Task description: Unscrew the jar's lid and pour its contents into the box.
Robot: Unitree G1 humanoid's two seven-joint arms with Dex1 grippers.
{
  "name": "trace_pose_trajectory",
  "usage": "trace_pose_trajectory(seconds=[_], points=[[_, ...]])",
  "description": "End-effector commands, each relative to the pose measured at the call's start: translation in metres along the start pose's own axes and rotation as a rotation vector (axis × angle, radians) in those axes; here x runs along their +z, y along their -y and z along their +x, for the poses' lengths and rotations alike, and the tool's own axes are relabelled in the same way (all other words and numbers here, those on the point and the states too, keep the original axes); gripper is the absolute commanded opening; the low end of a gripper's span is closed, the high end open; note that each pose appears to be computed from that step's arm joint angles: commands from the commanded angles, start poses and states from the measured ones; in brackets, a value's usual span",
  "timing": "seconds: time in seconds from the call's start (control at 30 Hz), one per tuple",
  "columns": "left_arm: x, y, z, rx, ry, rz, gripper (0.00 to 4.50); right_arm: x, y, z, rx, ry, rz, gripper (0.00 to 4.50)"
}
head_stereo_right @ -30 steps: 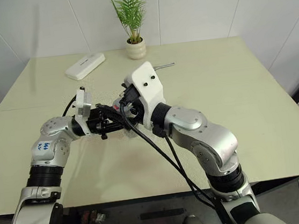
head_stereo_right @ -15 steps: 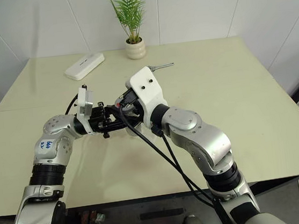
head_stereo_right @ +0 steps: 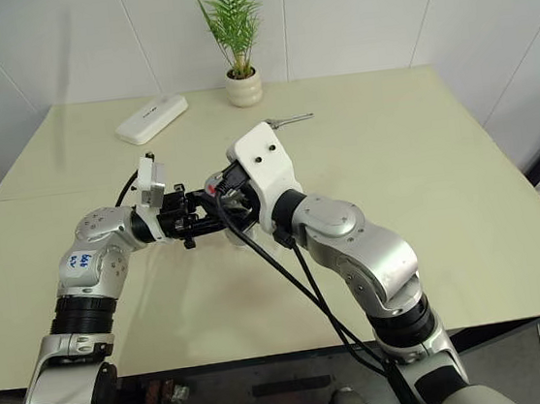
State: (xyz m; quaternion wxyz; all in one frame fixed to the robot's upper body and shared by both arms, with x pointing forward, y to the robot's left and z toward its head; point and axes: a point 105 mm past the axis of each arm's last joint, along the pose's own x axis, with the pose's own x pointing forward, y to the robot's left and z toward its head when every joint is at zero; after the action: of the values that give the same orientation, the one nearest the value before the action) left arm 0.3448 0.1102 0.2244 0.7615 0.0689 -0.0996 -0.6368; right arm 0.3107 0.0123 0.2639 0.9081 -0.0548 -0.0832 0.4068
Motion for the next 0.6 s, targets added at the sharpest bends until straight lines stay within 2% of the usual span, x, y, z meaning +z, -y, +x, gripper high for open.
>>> trace_pose_trajectory(seconds=[0.03, 0.17, 0.37, 0.6], points=[[0.015, -0.003, -0.001, 0.009, 0.023, 0.049, 2.0, 0.017, -0.004, -0.005, 0.014, 0.07, -0.016, 3.89], [0.014, -0.003, -0.002, 0.012, 0.021, 0.045, 2.0, 0.021, -0.005, -0.005, 0.022, 0.088, -0.023, 2.59], [0.011, -0.001, -0.004, 0.013, 0.01, 0.03, 2.0, 0.026, -0.01, -0.006, 0.064, 0.112, -0.019, 2.59], [0.007, -0.001, -0.008, -0.017, -0.006, 0.004, 2.0, 0.036, -0.028, -0.013, 0.245, 0.156, -0.052, 2.59]])
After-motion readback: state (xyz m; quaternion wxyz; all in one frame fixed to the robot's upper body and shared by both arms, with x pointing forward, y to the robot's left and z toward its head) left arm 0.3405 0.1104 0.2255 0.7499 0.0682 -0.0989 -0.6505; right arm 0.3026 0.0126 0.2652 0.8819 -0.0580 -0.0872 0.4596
